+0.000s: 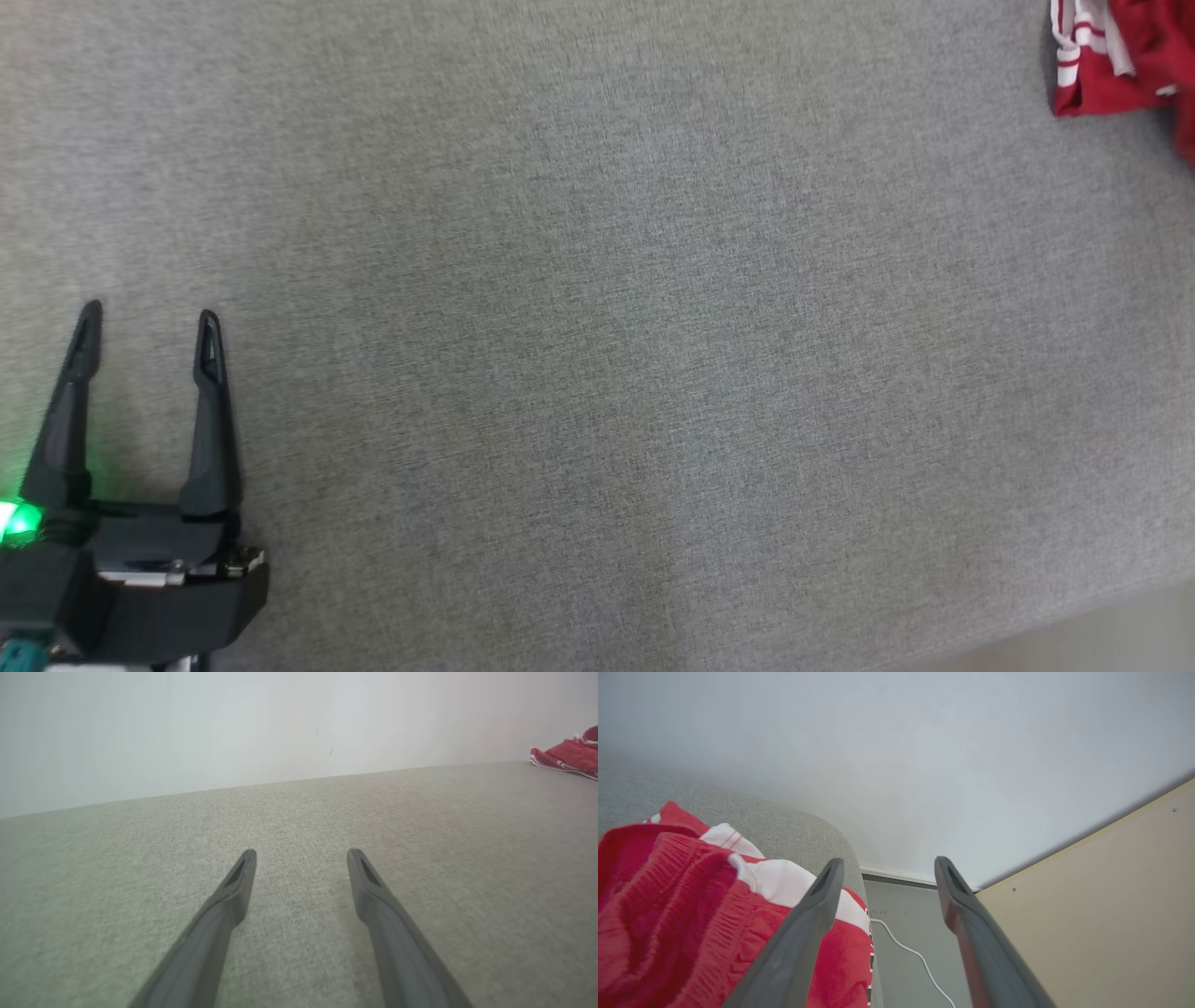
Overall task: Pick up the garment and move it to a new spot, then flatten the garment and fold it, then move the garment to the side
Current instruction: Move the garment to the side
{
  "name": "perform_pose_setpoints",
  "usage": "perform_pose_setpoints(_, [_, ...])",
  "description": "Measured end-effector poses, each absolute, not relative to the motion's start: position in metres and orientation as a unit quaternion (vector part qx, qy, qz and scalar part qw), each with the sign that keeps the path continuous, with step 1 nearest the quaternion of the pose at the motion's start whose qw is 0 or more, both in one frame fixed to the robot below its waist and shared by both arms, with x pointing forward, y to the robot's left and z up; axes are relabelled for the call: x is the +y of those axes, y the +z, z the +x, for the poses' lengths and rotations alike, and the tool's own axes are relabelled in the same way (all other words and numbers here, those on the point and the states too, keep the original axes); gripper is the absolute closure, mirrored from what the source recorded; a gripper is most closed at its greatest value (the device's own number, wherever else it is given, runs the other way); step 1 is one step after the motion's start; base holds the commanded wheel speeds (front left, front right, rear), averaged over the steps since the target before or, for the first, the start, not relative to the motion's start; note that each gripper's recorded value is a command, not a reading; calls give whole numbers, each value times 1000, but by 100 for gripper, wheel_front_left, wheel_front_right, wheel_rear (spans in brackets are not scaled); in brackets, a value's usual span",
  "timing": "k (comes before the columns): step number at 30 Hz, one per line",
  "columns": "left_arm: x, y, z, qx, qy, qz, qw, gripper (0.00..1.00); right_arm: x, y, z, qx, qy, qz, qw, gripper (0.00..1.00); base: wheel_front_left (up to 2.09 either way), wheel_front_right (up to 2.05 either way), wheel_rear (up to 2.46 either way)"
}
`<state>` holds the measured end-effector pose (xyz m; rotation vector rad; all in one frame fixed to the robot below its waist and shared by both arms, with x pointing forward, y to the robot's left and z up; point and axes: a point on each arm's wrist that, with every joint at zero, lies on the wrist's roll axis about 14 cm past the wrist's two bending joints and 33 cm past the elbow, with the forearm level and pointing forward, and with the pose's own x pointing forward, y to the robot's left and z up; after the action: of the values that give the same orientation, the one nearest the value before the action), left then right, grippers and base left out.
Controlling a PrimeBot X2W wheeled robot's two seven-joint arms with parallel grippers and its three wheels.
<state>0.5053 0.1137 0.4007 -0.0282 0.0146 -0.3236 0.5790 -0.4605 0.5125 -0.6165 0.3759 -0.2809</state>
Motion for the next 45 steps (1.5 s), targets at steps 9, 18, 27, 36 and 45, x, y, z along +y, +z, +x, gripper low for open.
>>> perform_pose_setpoints(9, [127, 423, 493, 1, -129, -23, 991, 0, -399, 541, 595, 81, -85, -248, 962, 0, 0, 0, 0])
perform_pose_setpoints(18, [148, 453, 461, -5, -90, -27, 996, 0, -311, 571, 576, -21, 0, -172, 985, 0, 0, 0, 0])
perform_pose_setpoints(27, [168, 483, 427, -24, -57, -27, 998, 0, -258, 567, 523, -56, 42, -95, 993, 0, 0, 0, 0])
perform_pose_setpoints(36, [191, 509, 394, -50, -24, -21, 998, 0, -224, 547, 466, -59, 63, -35, 996, 0, 0, 0, 0])
perform_pose_setpoints(45, [197, 520, 378, -65, -14, -21, 998, 0, -207, 528, 414, -49, 56, 28, 997, 0, 0, 0, 0])
